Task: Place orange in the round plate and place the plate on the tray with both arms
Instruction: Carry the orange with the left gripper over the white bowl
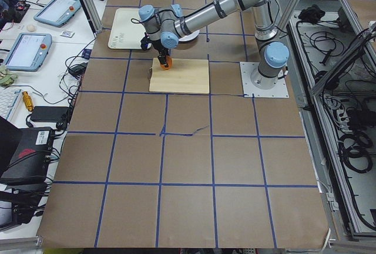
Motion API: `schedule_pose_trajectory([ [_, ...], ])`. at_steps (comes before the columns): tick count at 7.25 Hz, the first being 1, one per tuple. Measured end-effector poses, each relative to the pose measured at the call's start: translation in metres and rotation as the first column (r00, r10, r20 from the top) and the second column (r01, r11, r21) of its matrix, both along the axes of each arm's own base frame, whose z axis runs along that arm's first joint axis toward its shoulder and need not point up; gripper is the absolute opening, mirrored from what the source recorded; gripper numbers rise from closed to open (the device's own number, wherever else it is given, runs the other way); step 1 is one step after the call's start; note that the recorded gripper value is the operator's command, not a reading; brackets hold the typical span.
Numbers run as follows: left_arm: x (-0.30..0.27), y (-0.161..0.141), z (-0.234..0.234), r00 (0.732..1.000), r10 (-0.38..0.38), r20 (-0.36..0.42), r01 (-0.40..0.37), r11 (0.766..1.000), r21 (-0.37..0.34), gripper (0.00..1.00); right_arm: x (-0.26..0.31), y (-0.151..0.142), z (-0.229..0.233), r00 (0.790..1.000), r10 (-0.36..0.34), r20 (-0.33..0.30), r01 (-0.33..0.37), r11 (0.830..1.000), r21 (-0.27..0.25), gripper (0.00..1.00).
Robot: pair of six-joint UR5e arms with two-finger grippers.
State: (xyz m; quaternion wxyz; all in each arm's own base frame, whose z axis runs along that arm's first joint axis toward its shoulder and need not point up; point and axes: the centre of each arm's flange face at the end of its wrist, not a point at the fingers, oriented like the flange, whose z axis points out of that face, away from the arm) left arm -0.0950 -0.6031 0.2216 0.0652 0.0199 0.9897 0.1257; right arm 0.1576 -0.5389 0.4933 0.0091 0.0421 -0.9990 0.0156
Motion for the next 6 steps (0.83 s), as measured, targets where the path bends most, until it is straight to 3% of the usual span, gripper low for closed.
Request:
schedule_pose_trajectory([
  [2, -0.028, 0.004, 0.027, 1.0, 0.021, -0.019, -0.021, 0.999, -0.035, 0.19, 0.0, 0.0, 0.0, 1.0, 0.0, 0.001, 0.0, 1.0, 0.001, 1.0],
  [4, -0.092, 0.024, 0.045, 0.997, 0.07, -0.018, -0.071, 0.995, -0.068, 0.19, 0.0, 0.0, 0.0, 1.0, 0.0, 0.0, 0.0, 1.0, 0.002, 1.0],
  [6, -0.176, 0.057, 0.044, 0.983, 0.185, -0.013, -0.185, 0.979, -0.088, 0.19, 0.0, 0.0, 0.0, 1.0, 0.0, 0.001, 0.0, 1.0, 0.002, 1.0],
])
